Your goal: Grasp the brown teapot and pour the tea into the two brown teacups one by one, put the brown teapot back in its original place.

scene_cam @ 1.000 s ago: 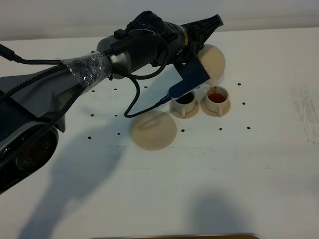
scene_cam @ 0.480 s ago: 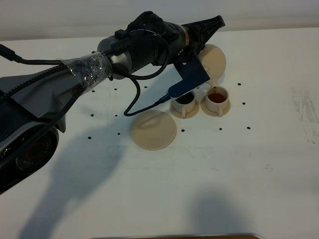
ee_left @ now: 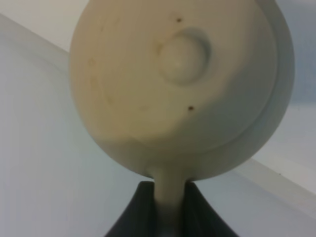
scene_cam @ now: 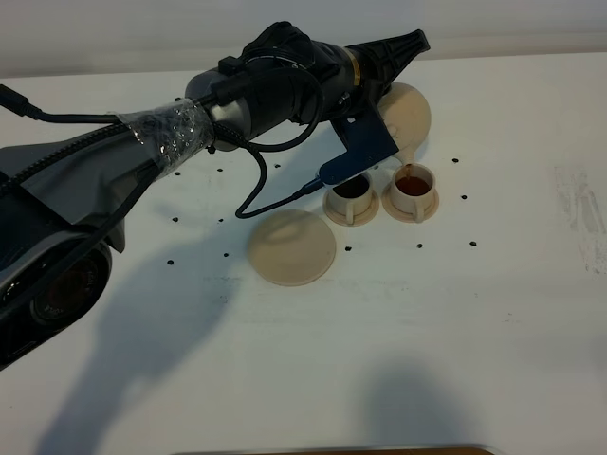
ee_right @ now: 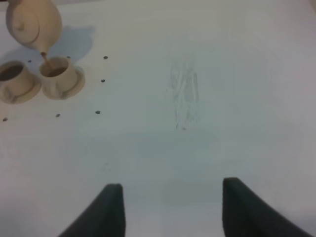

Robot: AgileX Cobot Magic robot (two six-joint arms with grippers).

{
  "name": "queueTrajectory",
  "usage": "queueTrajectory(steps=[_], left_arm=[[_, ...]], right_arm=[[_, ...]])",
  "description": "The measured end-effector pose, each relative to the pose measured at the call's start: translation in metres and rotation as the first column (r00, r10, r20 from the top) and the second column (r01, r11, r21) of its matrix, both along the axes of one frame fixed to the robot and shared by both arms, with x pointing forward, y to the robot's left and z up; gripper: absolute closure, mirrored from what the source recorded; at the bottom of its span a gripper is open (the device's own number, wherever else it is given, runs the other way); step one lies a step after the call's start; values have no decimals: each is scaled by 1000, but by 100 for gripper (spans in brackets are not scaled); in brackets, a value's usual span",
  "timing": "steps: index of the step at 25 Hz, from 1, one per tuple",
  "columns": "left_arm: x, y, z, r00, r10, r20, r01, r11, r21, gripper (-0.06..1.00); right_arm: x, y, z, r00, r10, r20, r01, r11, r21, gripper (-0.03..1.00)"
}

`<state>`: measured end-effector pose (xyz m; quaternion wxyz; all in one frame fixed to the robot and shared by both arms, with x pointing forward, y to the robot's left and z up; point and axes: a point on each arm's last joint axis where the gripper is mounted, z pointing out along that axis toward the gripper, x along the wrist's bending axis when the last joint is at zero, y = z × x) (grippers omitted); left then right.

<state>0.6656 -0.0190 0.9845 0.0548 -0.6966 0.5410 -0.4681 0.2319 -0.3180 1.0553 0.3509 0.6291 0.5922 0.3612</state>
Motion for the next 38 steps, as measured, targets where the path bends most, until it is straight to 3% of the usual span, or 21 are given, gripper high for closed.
queueTrajectory(steps=[22, 38], left_arm=[[-3, -4, 0, 998, -52, 34, 50, 997, 51, 78], [-2, -5, 2, 996, -69, 57, 66, 997, 51, 78]], right_arm=[[0, 0, 0, 1000, 0, 0, 0, 1000, 0, 54], [0, 0, 0, 1000, 0, 0, 0, 1000, 0, 54]])
